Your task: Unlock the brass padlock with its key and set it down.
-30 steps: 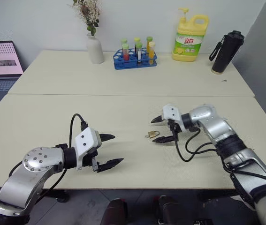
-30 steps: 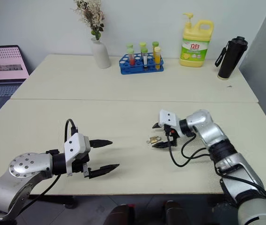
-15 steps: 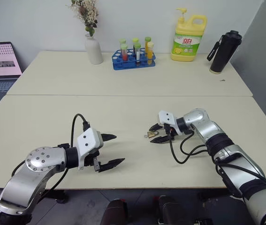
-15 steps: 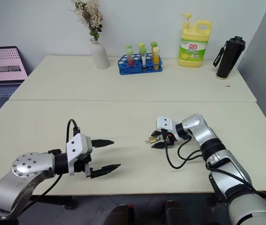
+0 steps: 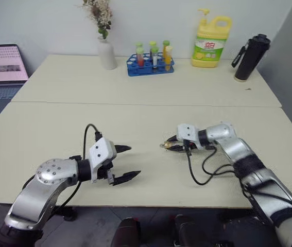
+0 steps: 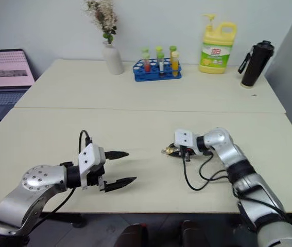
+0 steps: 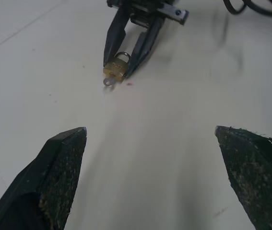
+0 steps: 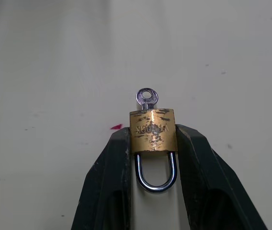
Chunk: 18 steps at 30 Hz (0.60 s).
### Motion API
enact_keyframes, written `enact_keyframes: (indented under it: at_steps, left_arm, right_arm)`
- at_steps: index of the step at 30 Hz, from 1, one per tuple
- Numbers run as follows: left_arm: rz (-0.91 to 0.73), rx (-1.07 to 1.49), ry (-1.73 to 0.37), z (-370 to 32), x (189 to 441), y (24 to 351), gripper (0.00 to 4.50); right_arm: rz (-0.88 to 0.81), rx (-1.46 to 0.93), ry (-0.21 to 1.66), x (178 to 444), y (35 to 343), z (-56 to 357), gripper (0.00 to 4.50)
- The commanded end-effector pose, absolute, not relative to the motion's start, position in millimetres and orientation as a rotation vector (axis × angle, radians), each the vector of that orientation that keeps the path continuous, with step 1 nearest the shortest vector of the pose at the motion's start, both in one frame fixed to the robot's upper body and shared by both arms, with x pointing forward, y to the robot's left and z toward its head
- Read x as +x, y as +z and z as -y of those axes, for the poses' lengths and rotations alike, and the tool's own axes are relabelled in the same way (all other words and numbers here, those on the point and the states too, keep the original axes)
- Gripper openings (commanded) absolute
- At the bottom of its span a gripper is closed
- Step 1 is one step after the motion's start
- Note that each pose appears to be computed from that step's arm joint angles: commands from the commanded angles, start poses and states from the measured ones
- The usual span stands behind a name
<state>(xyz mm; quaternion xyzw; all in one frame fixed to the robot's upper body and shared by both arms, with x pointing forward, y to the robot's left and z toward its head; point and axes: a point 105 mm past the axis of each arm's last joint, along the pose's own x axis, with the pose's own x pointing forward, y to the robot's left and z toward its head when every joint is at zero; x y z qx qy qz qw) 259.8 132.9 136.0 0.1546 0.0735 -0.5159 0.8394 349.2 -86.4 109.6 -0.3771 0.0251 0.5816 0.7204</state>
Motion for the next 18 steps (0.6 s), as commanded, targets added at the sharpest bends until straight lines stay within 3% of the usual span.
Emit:
enact_keyframes:
  at_steps: [1, 8, 18]
  left_arm:
    - [-0.109, 0.300, -1.098, -125.2, 271.1, 153.4, 4.50]
    - [-0.065, 0.181, -1.150, -101.3, 300.4, 186.6, 4.50]
    - [-0.096, 0.175, -1.323, -76.6, 302.1, 197.5, 4.50]
  right_arm:
    - [0.183, -1.030, 1.114, 337.7, 153.5, 97.4, 0.93]
    - [0.489, -1.426, 0.866, 308.6, 179.1, 109.1, 0.93]
    - [0.755, -1.427, 0.764, 283.6, 192.4, 97.4, 0.93]
